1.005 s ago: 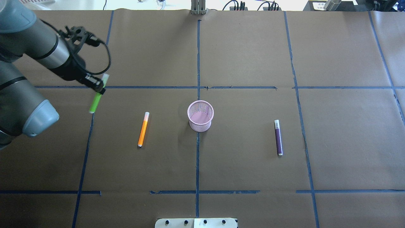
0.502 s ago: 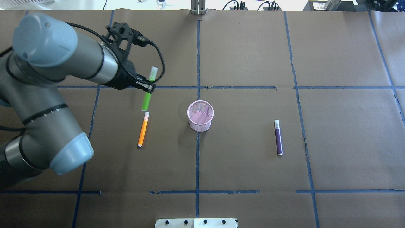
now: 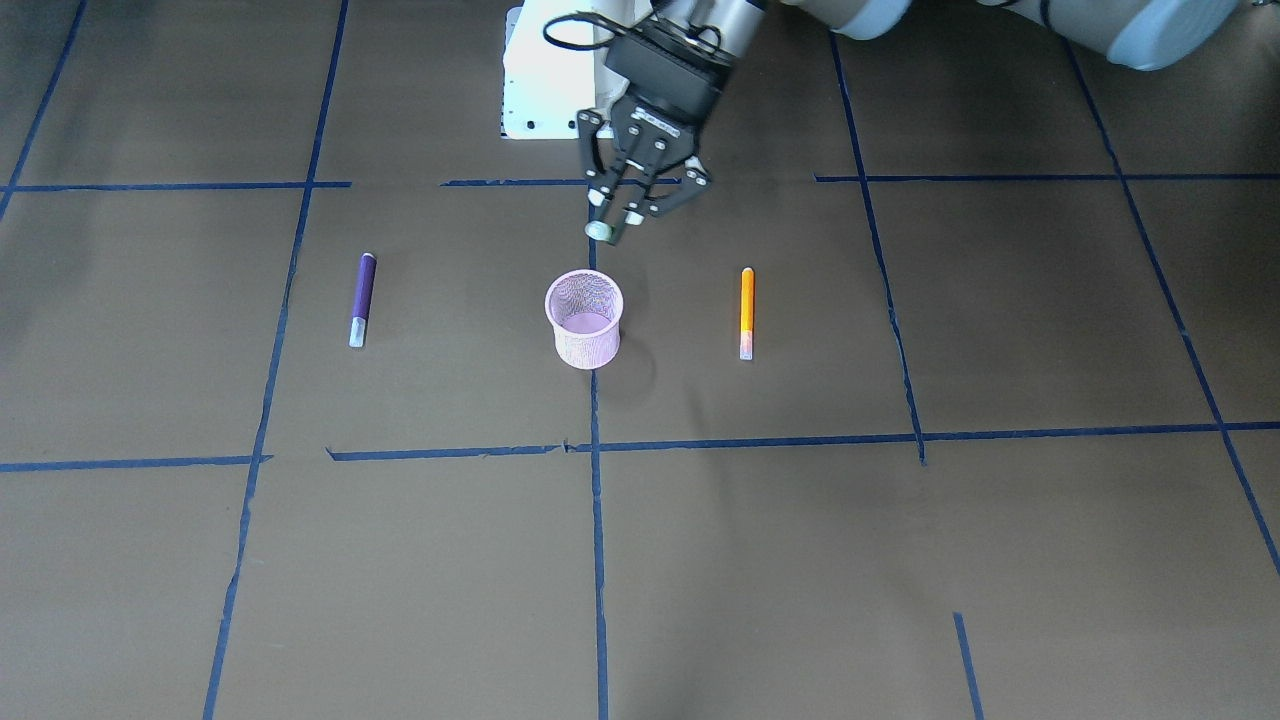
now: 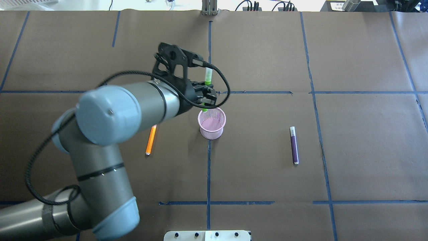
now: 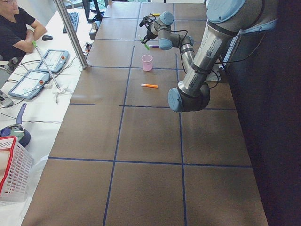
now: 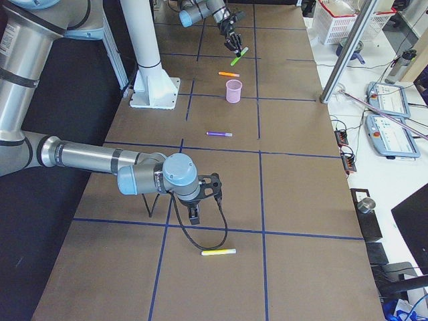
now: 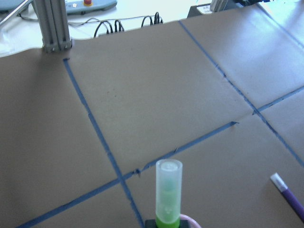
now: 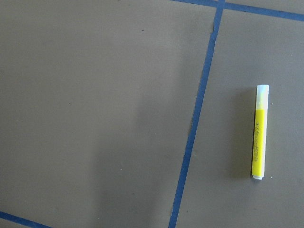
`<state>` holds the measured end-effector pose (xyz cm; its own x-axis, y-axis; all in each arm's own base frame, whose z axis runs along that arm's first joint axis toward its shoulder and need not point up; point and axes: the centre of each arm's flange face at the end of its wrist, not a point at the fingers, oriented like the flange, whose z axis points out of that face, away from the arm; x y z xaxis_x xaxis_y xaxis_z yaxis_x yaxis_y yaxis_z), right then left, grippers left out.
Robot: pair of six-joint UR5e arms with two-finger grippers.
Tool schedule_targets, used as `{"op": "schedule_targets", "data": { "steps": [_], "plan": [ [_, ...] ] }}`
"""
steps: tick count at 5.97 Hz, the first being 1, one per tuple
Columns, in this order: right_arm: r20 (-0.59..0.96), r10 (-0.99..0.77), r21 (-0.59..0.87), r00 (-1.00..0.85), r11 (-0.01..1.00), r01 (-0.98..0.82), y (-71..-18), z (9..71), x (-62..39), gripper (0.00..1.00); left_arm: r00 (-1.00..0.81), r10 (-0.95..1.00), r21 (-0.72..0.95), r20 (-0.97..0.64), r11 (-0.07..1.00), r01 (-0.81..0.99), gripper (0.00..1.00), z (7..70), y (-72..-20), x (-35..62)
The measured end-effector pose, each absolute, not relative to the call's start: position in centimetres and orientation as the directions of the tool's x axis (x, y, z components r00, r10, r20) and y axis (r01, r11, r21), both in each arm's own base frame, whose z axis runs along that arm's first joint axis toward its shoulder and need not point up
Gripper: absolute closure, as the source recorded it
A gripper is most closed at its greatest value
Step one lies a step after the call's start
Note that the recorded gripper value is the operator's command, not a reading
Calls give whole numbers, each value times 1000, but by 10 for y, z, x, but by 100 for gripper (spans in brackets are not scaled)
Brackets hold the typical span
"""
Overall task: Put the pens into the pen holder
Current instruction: 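Lift the green highlighter with the left gripper and carry it over the pink cup, then open the left gripper to drop the green highlighter into the cup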
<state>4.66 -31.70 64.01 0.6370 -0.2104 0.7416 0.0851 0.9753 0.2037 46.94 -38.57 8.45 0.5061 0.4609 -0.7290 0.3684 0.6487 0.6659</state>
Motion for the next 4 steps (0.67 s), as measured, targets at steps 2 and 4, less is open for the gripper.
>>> {"op": "schedule_targets", "data": {
  "steps": [2, 4],
  "plan": [
    [742, -209, 202, 637, 976, 85, -317, 641, 47, 0, 580, 401, 686, -709, 583, 435, 98, 107, -391, 517],
    [744, -203, 193, 637, 977, 86, -316, 646, 47, 0, 601, 390, 695, -698, 568, 440, 91, 129, -387, 547]
  ]
}}
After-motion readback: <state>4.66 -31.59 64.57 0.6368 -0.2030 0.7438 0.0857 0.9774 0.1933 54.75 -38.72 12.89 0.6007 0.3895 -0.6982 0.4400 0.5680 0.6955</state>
